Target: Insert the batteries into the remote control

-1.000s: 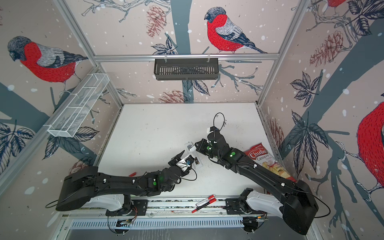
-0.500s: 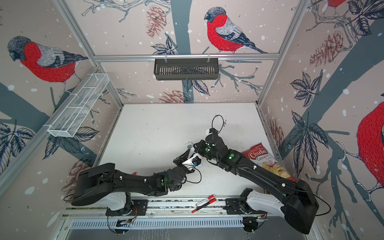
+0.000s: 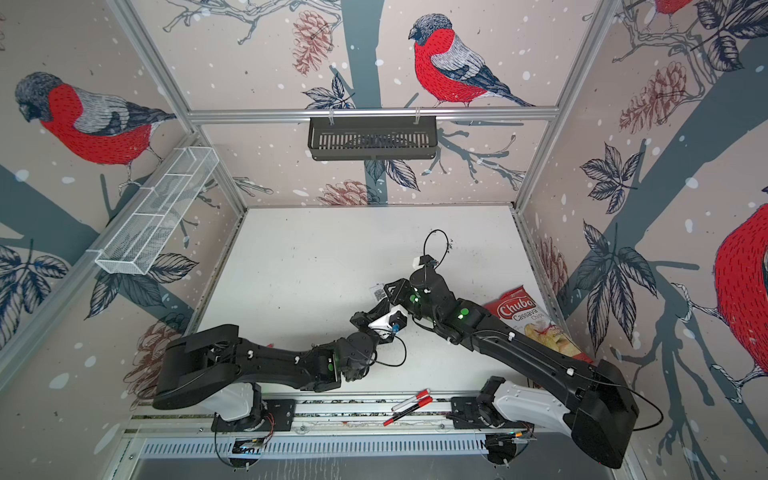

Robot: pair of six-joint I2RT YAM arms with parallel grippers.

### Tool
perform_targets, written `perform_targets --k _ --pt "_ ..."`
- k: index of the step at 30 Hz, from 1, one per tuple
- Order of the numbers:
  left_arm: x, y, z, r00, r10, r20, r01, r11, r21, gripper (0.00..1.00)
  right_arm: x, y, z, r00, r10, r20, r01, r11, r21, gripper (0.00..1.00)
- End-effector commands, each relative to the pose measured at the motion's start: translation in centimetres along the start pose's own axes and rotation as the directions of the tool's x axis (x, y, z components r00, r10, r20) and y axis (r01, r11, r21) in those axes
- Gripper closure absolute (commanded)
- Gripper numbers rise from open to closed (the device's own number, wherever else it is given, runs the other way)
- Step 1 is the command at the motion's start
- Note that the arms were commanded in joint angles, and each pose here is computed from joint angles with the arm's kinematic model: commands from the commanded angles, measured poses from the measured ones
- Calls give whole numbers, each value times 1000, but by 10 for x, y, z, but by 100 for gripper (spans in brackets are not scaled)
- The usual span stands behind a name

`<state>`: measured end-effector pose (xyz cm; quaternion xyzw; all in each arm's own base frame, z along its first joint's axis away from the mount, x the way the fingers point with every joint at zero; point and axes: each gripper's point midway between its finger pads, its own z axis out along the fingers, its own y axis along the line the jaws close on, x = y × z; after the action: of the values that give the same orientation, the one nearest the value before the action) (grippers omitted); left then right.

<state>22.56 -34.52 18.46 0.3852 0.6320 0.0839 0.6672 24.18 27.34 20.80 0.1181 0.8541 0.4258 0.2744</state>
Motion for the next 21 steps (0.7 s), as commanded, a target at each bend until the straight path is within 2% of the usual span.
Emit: perform_targets --k 1,5,10,12,17,21 --pt "4 9 2 998 -51 -22 50 998 -25 100 -1 8 -6 1000 -22 -1 22 1000 -19 62" --pt "6 13 1 996 -88 -27 88 996 -5 100 -9 13 -13 999 -31 29 32 999 -38 53" --pt "10 14 -3 989 -141 -34 143 988 64 100 -29 25 -27 993 -66 99 72 995 -64 27" --pt "10 12 -8 984 -177 -37 180 975 128 100 -39 30 -33 986 -104 133 114 991 -72 19" --pt "-1 25 -29 937 -348 -8 338 904 262 100 -57 32 -48 959 -167 230 192 977 -91 9" --pt "-9 40 -45 889 -457 6 429 839 336 100 -52 29 -50 941 -228 251 265 956 -127 6"
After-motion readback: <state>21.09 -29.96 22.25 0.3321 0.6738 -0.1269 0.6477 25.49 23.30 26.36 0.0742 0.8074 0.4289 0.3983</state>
